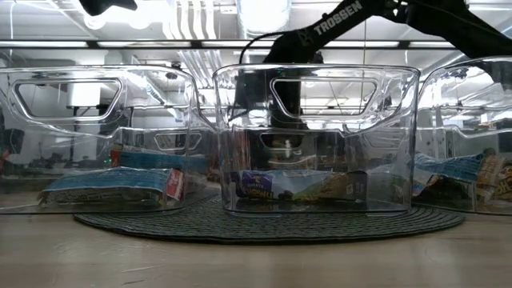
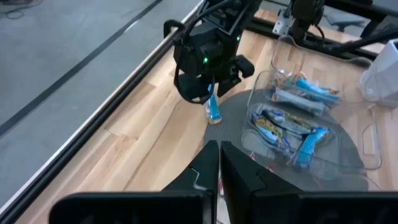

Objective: Pick and place Granola Bars by type
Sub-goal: Put the yellow granola bar into the right transparent bin

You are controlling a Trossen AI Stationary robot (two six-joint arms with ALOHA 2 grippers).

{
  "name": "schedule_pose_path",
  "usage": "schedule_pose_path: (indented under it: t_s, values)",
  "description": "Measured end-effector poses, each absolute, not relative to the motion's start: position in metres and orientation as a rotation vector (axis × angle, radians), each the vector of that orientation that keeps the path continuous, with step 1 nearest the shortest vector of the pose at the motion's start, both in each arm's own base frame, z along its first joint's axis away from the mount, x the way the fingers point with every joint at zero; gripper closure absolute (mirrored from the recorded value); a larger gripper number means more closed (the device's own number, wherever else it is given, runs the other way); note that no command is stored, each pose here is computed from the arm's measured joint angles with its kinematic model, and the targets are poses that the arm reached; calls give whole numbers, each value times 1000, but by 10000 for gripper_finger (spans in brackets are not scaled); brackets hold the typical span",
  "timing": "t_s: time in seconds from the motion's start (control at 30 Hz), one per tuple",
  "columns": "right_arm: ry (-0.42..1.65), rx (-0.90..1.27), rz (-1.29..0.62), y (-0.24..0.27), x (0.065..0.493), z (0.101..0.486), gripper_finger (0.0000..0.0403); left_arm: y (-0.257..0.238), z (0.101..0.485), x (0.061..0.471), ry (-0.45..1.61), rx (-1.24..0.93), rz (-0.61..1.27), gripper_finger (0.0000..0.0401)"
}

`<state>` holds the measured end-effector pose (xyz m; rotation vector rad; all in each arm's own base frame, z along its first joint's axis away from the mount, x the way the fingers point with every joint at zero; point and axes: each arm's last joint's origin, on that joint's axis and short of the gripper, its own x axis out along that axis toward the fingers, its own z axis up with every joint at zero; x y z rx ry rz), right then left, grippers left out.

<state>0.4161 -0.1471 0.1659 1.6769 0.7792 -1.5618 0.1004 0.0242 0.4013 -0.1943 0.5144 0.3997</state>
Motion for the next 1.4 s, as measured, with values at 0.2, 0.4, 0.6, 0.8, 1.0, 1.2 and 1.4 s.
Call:
schedule_pose_path:
  t_s: [0.2,0.4,0.6,0.8,1.0,1.2,1.4]
  values:
    - [782,1694,-1617,-144,410,153,170,24,400,99,533,-206,393,401]
    - [763,1692,-1597,-146,408,143,170,24,400,99,531,-207,393,401]
    - [742,1681,-1603,-146,407,140,176,24,400,99,531,-207,393,401]
    - [750,1679,-1610,-146,406,139,218,24,400,99,531,-207,392,401]
    - [745,1682,-1609,-147,407,139,277,24,400,99,531,-209,390,401]
    - [729,1685,-1604,-147,407,141,321,24,400,99,531,-209,390,401]
    - [684,1635,-1578,-149,406,152,334,24,400,99,532,-209,391,401]
